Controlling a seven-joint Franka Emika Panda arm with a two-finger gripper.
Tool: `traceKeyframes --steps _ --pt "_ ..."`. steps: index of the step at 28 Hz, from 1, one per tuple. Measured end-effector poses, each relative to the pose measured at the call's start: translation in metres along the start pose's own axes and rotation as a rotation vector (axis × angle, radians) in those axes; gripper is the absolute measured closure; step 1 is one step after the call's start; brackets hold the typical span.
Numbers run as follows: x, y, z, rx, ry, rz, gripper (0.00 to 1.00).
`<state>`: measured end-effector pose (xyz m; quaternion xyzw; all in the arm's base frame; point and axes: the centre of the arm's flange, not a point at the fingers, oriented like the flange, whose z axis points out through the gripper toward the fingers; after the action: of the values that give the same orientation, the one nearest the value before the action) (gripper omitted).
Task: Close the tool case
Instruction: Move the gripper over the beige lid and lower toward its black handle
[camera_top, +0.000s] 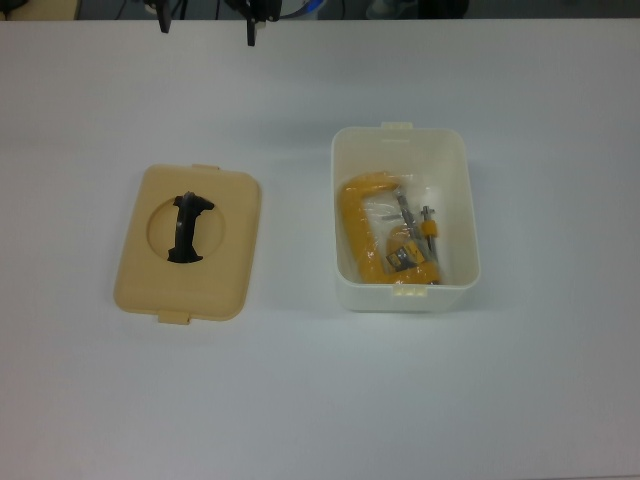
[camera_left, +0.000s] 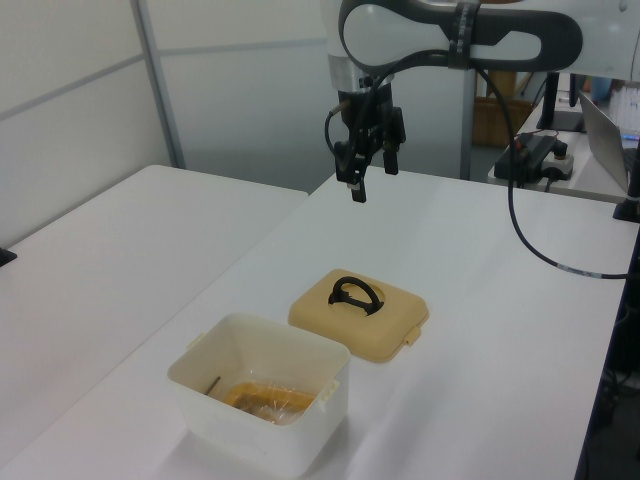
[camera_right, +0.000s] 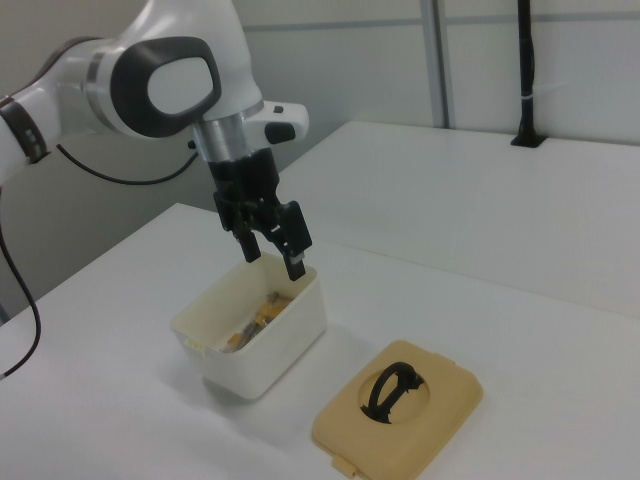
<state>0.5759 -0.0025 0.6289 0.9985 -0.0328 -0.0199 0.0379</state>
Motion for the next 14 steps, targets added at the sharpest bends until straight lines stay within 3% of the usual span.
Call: traceKeyframes --steps 7,14 --pt "0.016 -0.002 0.028 0.005 -0.04 -0.006 0.0" --pt "0.035 -0.006 0.059 0.012 -0.012 -0.012 0.0"
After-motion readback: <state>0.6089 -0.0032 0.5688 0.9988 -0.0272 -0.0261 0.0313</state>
